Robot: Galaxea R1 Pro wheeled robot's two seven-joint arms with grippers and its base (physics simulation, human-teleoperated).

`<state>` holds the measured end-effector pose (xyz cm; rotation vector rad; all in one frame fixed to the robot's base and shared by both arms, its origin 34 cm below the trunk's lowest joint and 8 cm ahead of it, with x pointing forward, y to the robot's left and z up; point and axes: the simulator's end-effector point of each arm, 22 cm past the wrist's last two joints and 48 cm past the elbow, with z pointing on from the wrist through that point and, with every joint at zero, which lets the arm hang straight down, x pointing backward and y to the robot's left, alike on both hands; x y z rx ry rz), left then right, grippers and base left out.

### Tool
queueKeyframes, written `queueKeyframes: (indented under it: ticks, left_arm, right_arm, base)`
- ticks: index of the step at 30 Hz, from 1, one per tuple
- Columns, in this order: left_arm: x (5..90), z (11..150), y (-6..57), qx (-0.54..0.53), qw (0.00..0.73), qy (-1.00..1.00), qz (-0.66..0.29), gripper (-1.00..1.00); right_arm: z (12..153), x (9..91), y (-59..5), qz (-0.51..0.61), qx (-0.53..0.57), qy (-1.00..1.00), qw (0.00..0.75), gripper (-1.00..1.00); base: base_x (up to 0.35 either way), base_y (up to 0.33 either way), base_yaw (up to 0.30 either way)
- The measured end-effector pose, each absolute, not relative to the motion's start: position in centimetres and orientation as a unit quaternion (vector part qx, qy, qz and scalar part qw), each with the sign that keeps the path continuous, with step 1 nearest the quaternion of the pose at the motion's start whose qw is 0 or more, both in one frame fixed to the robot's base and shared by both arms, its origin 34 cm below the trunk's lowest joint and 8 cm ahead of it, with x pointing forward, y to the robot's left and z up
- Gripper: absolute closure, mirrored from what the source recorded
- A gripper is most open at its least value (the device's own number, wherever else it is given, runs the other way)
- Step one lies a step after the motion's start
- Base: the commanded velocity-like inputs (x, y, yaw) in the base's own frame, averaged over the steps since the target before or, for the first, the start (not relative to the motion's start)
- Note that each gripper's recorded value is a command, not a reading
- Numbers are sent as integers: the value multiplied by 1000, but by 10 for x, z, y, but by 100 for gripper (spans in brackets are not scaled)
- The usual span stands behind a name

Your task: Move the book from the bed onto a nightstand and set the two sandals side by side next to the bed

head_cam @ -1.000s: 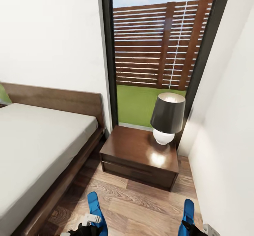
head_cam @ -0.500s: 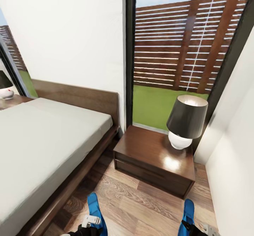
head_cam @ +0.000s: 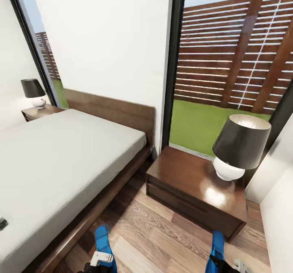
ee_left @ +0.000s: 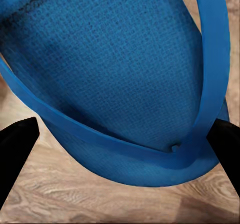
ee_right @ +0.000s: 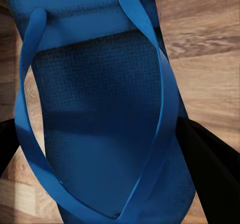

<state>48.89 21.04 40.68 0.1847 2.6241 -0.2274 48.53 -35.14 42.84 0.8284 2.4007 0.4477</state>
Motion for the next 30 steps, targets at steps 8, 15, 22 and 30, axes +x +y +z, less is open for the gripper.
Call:
queueKeyframes:
  ticks: [8,15,22,30]
  left_arm:
    - [485,406,188,65,245,964,-85,100]
    - [484,406,184,64,244,964,-88,100]
    - [484,406,183,64,245,963,-88,100]
    - [481,404,183,64,242,964,-88,100]
  right_arm:
    - [428,485,-349,169,309,895,275,100]
    - [428,484,-351,167,309,894,276,100]
    - [421,470,-351,163,316,898,261,100]
    - [419,466,-351,162,317,898,258,100]
  base:
    - [0,0,212]
    - [52,-143,25]
    - [35,-78,210]
    - [3,-7,286]
